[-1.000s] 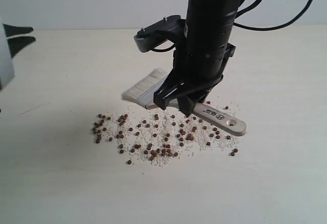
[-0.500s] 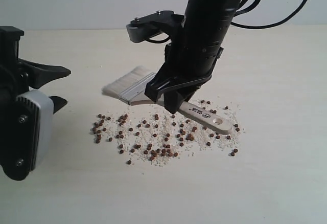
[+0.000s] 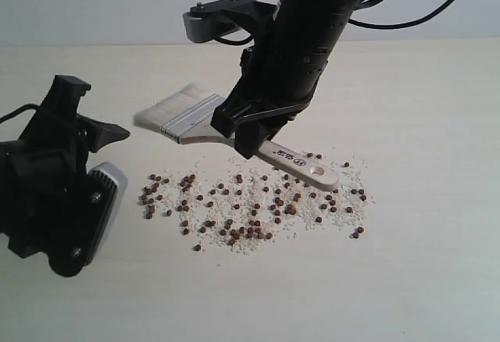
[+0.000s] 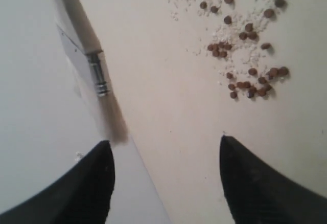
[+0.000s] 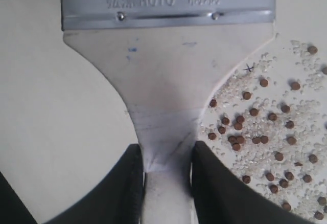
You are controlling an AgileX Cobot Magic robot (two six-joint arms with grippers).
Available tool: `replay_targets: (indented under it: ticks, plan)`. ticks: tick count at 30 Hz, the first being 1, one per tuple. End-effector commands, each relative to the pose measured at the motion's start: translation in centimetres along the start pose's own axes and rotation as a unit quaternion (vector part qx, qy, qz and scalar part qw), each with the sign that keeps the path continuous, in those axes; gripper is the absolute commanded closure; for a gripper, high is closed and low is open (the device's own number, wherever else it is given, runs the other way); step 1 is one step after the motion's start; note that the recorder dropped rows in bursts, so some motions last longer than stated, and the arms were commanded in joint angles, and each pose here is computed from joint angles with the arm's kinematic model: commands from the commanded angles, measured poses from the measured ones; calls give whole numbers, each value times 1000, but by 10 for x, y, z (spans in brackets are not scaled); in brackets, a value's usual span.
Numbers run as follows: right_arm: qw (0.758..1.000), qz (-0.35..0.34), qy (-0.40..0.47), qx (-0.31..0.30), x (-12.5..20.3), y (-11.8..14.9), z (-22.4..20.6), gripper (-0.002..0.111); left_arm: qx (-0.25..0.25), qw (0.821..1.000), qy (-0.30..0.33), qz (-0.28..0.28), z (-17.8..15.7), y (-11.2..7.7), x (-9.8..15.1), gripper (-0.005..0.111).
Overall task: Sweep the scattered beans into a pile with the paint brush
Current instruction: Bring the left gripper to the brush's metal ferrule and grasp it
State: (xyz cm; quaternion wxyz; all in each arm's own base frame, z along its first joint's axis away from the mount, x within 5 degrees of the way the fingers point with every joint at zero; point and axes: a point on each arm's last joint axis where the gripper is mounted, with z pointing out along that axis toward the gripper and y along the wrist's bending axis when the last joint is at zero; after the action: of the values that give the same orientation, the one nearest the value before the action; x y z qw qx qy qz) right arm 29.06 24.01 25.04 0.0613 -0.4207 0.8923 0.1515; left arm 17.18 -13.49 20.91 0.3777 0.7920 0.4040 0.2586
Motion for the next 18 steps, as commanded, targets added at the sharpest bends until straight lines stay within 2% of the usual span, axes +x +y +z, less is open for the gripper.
replay_targets:
  ticks: [1,12,18]
  plan:
    - [1000,-3,-9,-6,-1,1,-4,108,-7,1000,9,-6,8,13,-1,49]
    - [1000,0,-4,-16,0,2,-4,108,-10,1000,15,-9,26,32,-5,49]
    - [1000,5,-4,-16,0,2,-4,108,1,1000,0,-7,36,34,-10,49]
